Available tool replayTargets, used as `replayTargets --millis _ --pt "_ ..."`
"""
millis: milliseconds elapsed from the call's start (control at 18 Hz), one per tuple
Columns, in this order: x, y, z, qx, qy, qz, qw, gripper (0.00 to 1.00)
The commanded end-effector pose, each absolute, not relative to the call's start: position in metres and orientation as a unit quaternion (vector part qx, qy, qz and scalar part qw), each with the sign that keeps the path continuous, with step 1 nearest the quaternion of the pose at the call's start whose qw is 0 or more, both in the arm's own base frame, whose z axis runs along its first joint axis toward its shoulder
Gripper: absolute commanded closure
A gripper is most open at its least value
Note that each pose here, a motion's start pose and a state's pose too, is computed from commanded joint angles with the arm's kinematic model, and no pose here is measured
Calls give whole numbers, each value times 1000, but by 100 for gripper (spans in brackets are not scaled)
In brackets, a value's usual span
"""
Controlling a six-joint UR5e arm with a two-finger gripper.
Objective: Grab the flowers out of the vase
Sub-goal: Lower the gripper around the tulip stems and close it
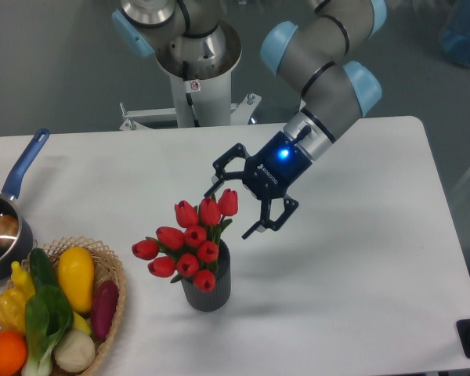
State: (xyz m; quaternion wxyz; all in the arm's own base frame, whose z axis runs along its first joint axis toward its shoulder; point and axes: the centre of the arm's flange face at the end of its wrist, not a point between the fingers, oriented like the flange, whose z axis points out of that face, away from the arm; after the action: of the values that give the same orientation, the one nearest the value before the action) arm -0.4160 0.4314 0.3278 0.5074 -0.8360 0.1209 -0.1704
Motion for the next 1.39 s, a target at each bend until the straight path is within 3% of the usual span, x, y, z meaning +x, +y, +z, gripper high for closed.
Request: replayTargets --millis 278,333,611,944,1000,1389 --pt "-416 447 322 -835 126 -171 508 0" --pt "-416 448 322 -835 125 -171 508 6" --pt "-413 451 325 -829 126 -174 516 44" --pt "-399 453 337 -832 137 -169 510 96" --pt "-398 453 339 -832 137 -170 510 100" --pt "-391 449 359 -852 80 -187 482 100"
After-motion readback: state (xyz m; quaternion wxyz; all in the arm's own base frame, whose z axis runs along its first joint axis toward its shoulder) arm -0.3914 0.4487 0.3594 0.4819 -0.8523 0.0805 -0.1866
